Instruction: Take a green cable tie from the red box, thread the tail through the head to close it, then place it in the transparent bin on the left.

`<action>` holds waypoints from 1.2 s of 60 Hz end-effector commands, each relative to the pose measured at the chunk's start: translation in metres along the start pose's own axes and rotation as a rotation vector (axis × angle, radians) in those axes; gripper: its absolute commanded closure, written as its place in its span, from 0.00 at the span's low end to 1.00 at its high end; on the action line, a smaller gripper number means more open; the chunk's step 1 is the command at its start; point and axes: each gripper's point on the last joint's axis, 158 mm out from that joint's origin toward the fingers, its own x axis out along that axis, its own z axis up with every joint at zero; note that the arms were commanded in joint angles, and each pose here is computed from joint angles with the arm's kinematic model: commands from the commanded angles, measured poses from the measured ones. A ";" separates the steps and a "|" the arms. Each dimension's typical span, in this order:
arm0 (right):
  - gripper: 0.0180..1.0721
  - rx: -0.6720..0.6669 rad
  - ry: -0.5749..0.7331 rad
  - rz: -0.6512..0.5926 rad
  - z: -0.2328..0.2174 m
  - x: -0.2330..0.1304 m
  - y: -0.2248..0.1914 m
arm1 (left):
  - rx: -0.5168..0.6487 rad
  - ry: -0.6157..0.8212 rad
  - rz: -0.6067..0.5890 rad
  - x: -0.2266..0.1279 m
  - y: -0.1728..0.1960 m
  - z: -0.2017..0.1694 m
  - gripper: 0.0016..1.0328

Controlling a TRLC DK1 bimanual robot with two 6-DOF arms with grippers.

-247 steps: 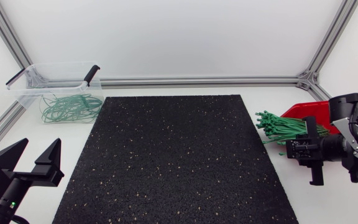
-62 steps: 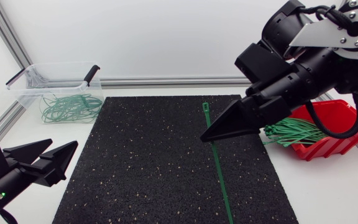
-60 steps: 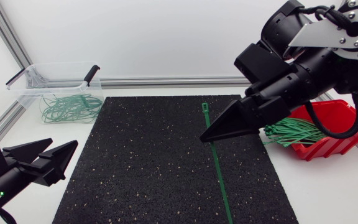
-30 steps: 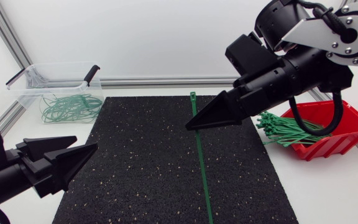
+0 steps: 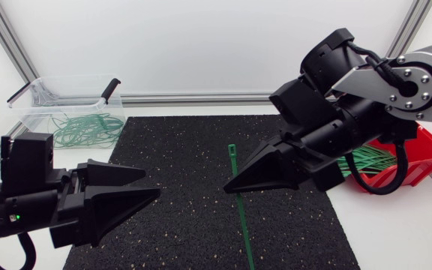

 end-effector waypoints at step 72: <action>0.94 -0.087 -0.091 0.162 0.007 0.006 0.007 | 0.065 0.022 -0.452 0.038 -0.079 0.057 0.04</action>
